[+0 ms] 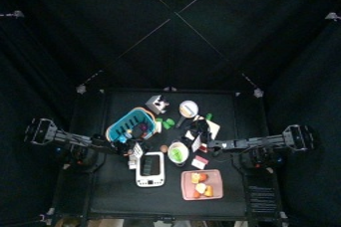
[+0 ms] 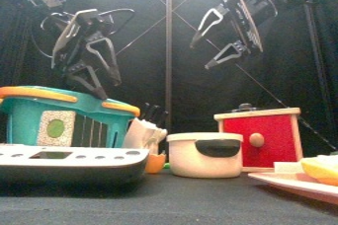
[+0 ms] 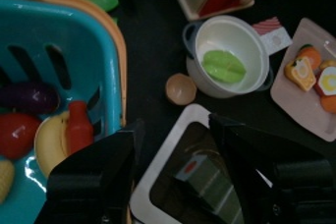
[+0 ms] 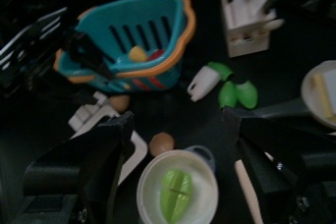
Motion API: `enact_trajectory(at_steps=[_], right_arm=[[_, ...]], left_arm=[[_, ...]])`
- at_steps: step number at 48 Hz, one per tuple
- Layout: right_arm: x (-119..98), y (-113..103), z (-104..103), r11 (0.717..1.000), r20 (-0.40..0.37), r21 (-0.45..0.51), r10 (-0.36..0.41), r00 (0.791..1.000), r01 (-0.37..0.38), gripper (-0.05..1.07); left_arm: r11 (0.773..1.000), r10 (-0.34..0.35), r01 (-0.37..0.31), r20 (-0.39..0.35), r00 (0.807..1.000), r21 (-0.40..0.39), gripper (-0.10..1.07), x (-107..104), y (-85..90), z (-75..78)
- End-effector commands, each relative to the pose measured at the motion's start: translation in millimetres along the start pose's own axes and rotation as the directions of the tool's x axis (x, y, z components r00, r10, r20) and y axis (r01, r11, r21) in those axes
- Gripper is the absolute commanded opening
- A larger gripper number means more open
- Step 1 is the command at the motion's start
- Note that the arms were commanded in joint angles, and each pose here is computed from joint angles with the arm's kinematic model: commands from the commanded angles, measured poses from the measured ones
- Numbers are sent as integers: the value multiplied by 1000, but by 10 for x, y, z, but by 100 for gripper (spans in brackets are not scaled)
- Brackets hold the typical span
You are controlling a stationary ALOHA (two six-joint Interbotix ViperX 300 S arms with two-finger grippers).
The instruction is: Grab pot lid
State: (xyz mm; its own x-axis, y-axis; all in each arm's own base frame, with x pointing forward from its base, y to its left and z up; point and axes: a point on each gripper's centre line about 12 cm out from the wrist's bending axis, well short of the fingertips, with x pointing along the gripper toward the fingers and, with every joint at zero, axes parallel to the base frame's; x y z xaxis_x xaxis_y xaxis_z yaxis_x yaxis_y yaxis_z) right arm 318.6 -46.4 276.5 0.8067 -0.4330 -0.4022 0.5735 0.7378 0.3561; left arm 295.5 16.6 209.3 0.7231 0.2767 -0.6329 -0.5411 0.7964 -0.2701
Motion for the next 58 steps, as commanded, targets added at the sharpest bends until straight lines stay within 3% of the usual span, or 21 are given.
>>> enact_trajectory(at_steps=[1,4,10,17,27,32,34,40,46,58], right_arm=[[-64,-109,188,998,42,64,-24,999,21,101],[-32,-217,237,993,43,107,-62,997,57,101],[-9,-294,276,977,25,193,-94,995,87,101],[34,-322,276,962,4,239,-139,990,134,101],[-4,-260,357,943,-73,275,-172,982,186,101],[-84,-291,426,929,-156,242,-246,957,279,101],[-136,-324,443,922,-210,207,-284,935,327,101],[-219,-366,429,912,-328,166,-307,894,374,101],[-256,-336,379,917,-367,195,-260,893,347,101],[-279,-462,204,905,-404,175,-293,866,388,101]], left_arm=[[997,-55,50,87,995,59,90,-62,56,219],[993,-82,69,132,988,98,90,-95,127,331],[991,-103,85,182,978,105,90,-125,287,485],[978,-155,123,193,969,168,90,-122,350,533],[951,-150,81,214,965,298,91,-148,431,579],[953,-145,75,227,963,293,91,-186,483,594],[952,-151,79,232,961,295,91,-216,493,589],[949,-173,97,237,956,301,91,-302,506,519],[948,-185,101,266,946,301,91,-438,537,479],[952,-191,111,270,944,286,91,-516,585,364]])
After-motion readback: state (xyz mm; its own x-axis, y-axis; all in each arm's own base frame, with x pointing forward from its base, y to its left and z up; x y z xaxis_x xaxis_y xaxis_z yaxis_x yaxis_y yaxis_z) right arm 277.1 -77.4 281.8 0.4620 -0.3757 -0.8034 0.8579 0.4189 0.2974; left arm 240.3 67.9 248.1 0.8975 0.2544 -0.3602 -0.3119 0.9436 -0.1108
